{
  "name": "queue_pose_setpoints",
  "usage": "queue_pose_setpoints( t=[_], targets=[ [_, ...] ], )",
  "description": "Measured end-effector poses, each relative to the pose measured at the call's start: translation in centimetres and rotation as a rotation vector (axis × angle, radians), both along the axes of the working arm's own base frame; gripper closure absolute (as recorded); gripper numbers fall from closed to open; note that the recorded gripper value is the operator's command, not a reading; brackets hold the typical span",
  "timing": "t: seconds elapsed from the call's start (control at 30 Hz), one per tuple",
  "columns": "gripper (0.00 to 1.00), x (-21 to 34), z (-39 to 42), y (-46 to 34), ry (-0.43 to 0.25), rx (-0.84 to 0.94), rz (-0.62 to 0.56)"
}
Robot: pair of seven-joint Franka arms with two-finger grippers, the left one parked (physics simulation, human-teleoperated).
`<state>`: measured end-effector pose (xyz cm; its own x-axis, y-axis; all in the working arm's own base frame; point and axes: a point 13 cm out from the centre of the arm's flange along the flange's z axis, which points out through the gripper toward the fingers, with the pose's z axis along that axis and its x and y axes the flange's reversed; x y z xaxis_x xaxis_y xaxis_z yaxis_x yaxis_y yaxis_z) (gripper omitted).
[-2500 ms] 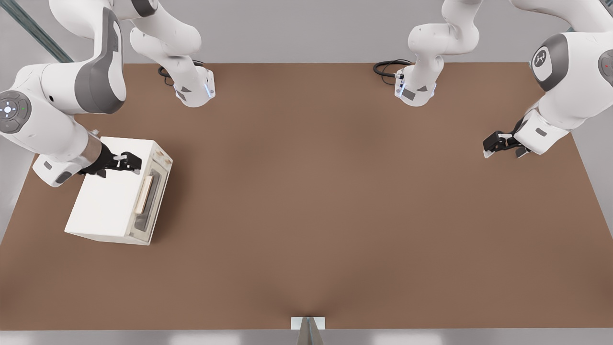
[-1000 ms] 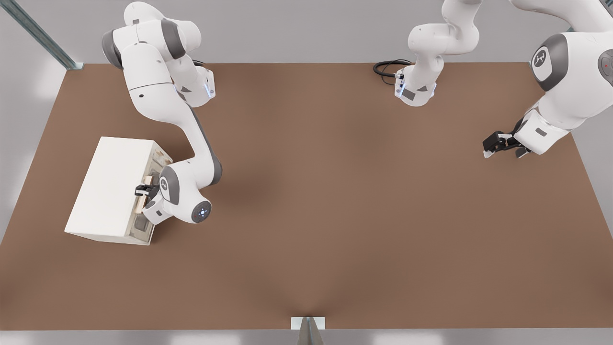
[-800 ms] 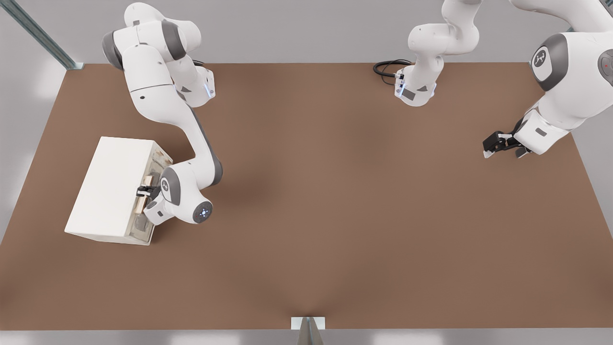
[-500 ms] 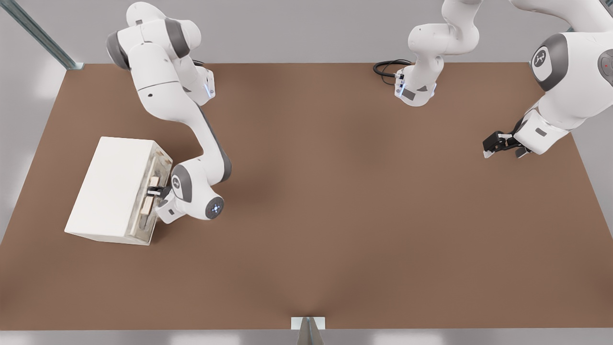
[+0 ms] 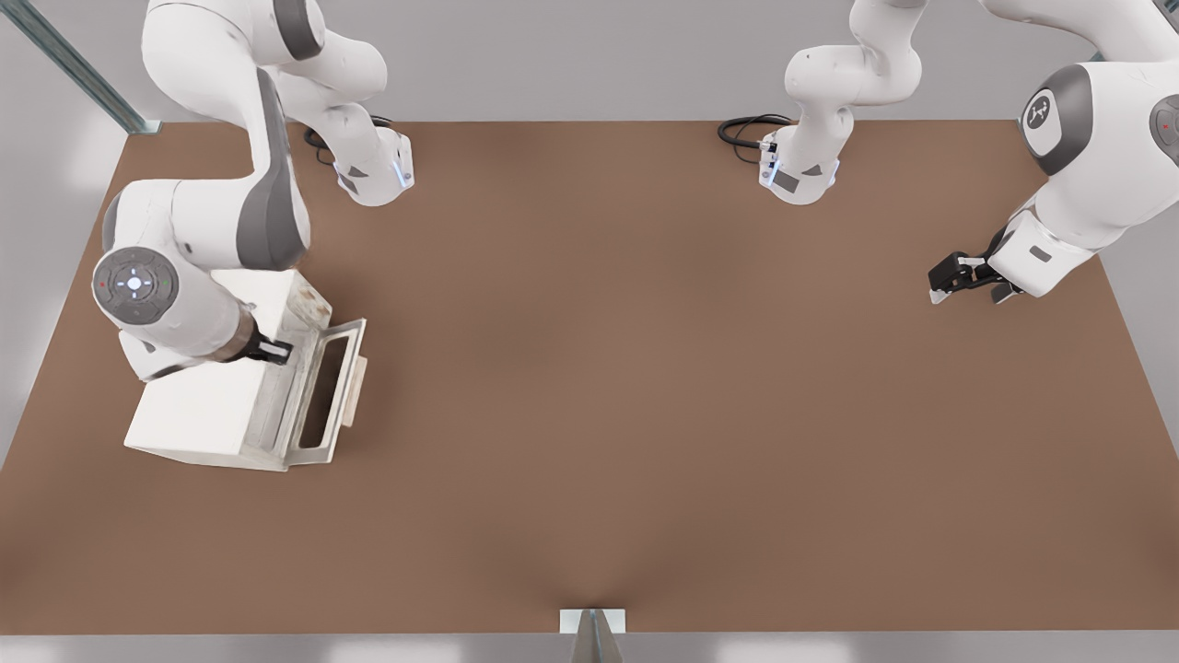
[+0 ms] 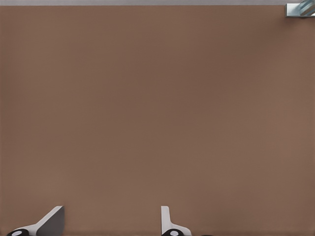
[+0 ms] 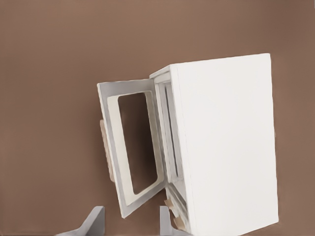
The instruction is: Keep left arm still and open the oven door with right arm
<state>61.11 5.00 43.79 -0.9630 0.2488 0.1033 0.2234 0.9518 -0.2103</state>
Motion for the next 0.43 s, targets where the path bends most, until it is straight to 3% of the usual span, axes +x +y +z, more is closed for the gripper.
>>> queue_pose_setpoints(
  t=[0.23,0.43],
  targets=[
    [0.0,0.3,3.3,-0.9,-0.052,0.13,0.077],
    [0.0,0.4,3.7,-1.7,-0.054,0.163,0.149]
  ],
)
